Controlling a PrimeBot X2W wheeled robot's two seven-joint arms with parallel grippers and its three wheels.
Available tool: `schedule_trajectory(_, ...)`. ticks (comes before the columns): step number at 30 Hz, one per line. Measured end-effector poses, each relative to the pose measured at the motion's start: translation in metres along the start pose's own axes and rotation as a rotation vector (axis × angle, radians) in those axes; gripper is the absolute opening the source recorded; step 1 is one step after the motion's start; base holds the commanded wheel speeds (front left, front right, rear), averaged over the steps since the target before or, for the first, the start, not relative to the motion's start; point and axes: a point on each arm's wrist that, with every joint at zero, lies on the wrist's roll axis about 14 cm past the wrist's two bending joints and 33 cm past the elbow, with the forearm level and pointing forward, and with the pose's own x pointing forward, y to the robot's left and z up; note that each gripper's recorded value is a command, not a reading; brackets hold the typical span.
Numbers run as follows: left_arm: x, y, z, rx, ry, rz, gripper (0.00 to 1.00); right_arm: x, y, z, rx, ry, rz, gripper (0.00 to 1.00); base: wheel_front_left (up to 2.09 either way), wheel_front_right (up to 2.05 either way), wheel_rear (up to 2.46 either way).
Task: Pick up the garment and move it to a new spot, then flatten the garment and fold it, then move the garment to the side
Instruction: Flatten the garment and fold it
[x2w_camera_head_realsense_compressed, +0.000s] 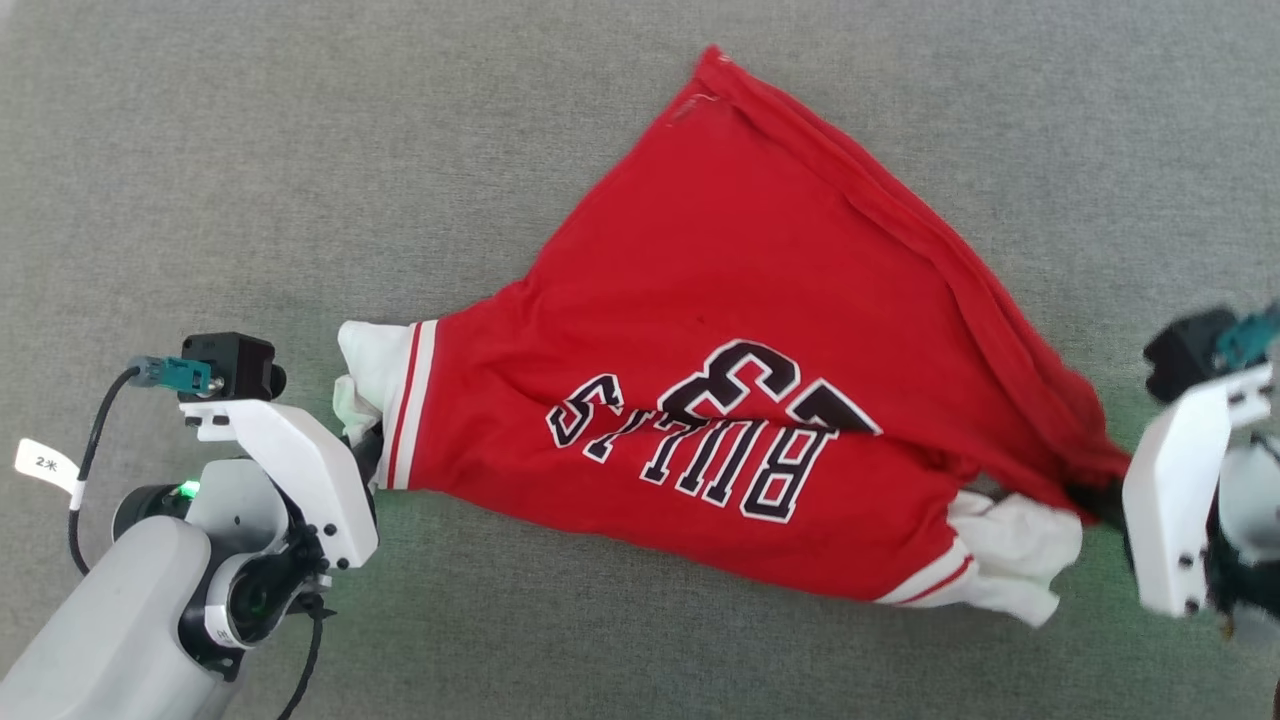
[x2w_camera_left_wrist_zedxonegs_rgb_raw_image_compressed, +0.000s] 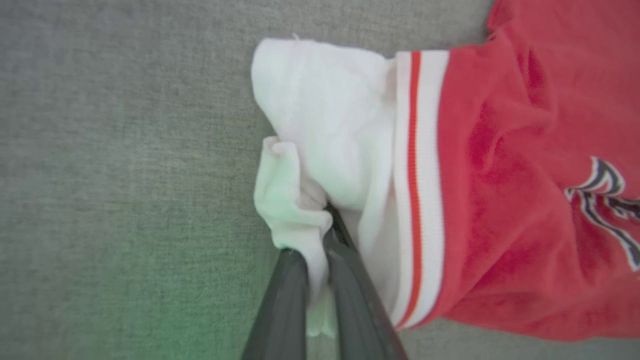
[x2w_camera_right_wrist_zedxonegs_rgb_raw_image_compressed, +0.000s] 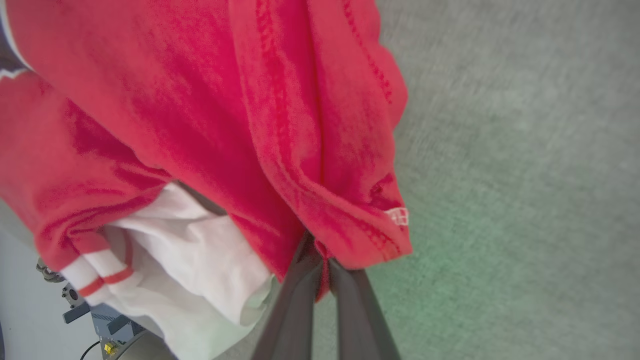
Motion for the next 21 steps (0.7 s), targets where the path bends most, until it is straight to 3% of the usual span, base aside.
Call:
schedule_trajectory(6,0.005,0.0,0.003,0.011,0.005,0.0,0.0,0.005,0.014,-0.035,0.089,0.024,0.018,0.0,0.0,0.0,0.0)
schedule_trajectory(7,0.005,0.0,0.002,0.012,0.006,0.0,0.0,0.006,0.014,-0.037,0.101,0.013,0.012,0.05,0.0,0.0,0.0)
schedule_trajectory(8,0.005,0.0,0.002,0.014,0.007,-0.001,0.0,0.008,0.013,-0.039,0.1,0.007,-0.002,0.45,0.0,0.0,0.0)
schedule_trajectory(9,0.005,0.0,0.002,0.014,0.008,0.0,0.0,0.009,0.013,-0.039,0.106,0.0,-0.006,1.0,0.0,0.0,0.0)
schedule_trajectory(17,0.001,-0.001,0.004,0.021,0.0,0.0,0.0,-0.01,0.014,-0.029,0.123,-0.096,-0.024,1.0,0.0,0.0,0.0)
schedule_trajectory(21,-0.002,0.0,0.003,0.018,-0.006,0.003,0.0,-0.044,0.014,0.011,0.07,-0.273,-0.059,1.0,0.0,0.0,0.0)
